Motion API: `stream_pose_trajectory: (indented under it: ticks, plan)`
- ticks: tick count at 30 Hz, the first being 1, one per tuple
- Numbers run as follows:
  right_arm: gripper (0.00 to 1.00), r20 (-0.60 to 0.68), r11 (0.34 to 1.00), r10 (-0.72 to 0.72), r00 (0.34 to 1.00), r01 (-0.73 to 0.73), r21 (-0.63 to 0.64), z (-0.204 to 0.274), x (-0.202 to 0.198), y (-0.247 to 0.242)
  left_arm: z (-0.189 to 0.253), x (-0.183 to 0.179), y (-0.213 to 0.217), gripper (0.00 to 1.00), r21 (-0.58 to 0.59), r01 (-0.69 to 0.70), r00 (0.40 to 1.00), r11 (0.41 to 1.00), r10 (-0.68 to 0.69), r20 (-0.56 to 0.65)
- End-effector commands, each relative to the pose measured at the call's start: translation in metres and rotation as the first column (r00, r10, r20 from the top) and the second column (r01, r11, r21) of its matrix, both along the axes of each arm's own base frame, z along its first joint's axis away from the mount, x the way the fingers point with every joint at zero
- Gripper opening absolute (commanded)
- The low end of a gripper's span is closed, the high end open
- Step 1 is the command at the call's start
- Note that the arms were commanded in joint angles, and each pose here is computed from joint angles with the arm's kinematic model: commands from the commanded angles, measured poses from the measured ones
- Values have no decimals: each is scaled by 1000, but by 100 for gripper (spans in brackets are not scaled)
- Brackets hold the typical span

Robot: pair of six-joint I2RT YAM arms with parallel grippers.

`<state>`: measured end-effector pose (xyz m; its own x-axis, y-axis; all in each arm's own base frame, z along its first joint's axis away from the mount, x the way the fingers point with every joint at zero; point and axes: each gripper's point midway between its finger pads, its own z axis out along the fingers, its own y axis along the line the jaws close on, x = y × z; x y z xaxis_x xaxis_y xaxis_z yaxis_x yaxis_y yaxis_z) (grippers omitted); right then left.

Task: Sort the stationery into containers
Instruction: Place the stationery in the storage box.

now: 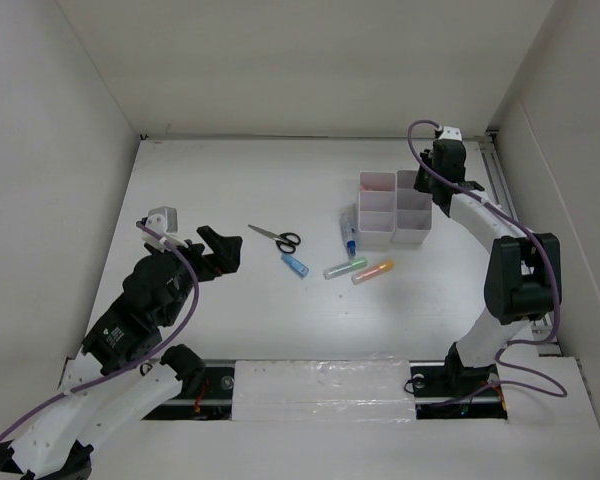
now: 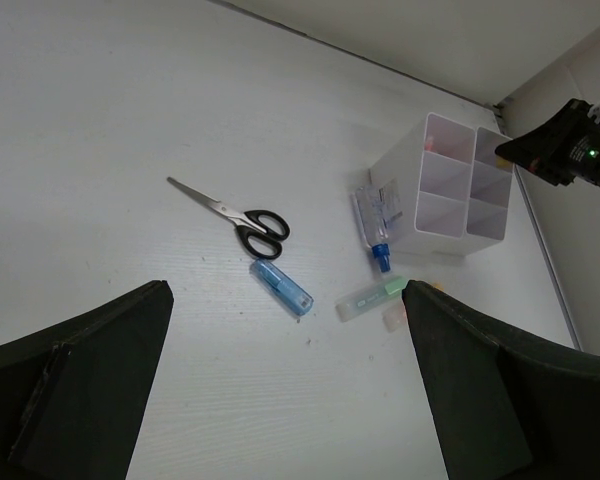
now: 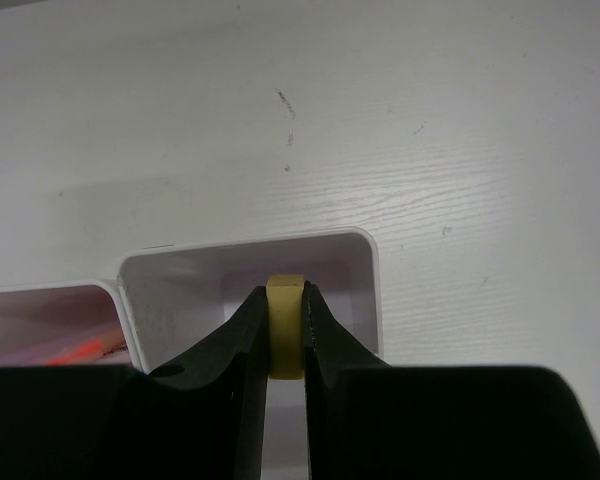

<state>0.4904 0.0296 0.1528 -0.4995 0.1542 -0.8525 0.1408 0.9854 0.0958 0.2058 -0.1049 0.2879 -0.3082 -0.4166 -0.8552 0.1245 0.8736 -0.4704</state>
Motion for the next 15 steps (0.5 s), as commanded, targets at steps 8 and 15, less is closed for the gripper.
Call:
stream_pose_trajectory:
  ticks: [8,15]
  plan:
    - [16,70,1000,-9,998,8,14,15,6,2,8,1,1,100,-18,-8,999,1000,8,31]
    - [24,62,1000,-9,998,8,14,11,4,2,8,1,1,100,-18,-8,999,1000,8,31]
